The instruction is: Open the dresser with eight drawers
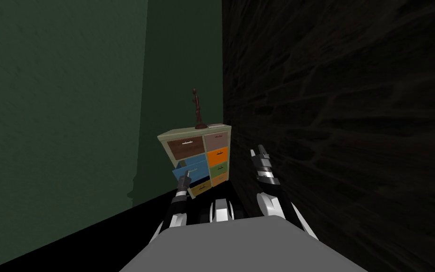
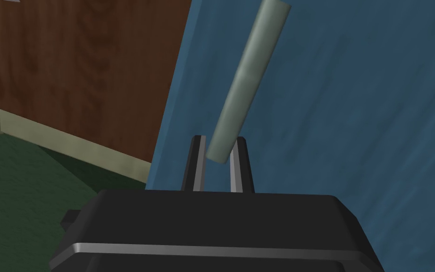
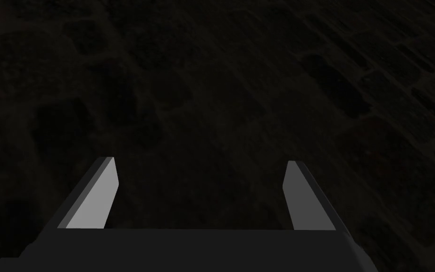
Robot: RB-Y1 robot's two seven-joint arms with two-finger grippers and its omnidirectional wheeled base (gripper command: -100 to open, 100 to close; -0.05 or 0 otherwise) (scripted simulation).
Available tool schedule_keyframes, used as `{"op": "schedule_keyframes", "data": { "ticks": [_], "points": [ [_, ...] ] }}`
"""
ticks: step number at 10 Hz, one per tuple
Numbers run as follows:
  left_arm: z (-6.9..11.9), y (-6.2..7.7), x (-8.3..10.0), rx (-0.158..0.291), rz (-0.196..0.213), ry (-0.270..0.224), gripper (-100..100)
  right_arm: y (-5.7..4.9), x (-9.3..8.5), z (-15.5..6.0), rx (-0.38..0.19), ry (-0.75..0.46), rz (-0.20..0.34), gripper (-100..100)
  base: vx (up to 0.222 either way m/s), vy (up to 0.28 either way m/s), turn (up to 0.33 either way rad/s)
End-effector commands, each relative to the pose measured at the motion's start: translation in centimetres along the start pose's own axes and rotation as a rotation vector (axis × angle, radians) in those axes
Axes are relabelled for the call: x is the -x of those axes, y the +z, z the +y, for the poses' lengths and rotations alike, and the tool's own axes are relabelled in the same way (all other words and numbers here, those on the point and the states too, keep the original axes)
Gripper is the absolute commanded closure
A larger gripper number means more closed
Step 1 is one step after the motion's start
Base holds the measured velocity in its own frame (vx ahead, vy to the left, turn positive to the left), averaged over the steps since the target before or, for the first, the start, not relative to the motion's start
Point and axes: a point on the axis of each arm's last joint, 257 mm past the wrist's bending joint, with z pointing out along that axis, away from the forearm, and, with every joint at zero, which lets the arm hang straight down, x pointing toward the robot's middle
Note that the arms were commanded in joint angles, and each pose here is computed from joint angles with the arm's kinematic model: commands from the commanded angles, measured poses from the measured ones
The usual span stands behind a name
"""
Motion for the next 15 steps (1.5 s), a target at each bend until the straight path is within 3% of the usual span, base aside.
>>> {"op": "schedule_keyframes", "data": {
  "ticks": [1, 2, 3, 5, 6, 7, 8, 11, 12, 14, 15],
  "points": [
    [2.0, -0.3, 1.1, 0.045, -0.02, 0.007, 100, 0.0, 0.0, 0.0, 0.0, 0.0, 0.0, 0, -0.022, 0.001, 0.006],
    [0.5, 1.8, 3.1, 0.008, -0.034, 0.028, 100, 0.0, 0.0, 0.0, 0.0, 0.0, 0.0, 0, -0.128, -0.02, -0.273],
    [0.3, 2.3, 3.0, 0.0, -0.032, 0.028, 100, 0.0, 0.0, 0.0, 0.0, 0.0, 0.0, 0, -0.162, -0.019, -0.164],
    [2.2, 1.6, 3.9, 0.042, -0.05, 0.032, 100, 0.0, 0.0, 0.0, 0.0, 0.0, 0.0, 0, -0.052, -0.022, 0.006],
    [2.2, 1.6, 3.9, 0.042, -0.05, 0.032, 100, 0.0, 0.0, 0.0, 0.0, 0.0, 0.0, 0, 0.004, -0.019, 0.007],
    [0.3, 3.4, 5.7, 0.0, -0.063, 0.048, 100, 0.0, 0.0, 0.0, 0.0, 0.0, 0.0, 0, -0.141, -0.026, -0.277],
    [0.6, 4.1, 6.0, 0.001, -0.07, 0.048, 100, 0.0, 0.0, 0.0, 0.0, 0.0, 0.0, 0, -0.175, -0.028, -0.164],
    [2.1, 3.4, 6.7, 0.035, -0.085, 0.051, 100, 0.0, 0.0, 0.0, 0.0, 0.0, 0.0, 0, -0.028, -0.023, 0.008],
    [-0.3, 5.8, 8.3, -0.017, -0.1, 0.061, 100, 0.0, 0.0, 0.0, 0.0, 0.0, 0.0, 0, -0.144, -0.038, -0.251],
    [1.6, 5.3, 9.6, 0.025, -0.125, 0.064, 100, 0.0, 0.0, 0.0, 0.0, 0.0, 0.0, 0, -0.121, -0.036, -0.096],
    [-1.1, 7.7, 10.9, -0.032, -0.138, 0.067, 100, 0.0, 0.0, 0.0, 0.0, 0.0, 0.0, 0, -0.152, -0.094, -0.241]
  ]
}}
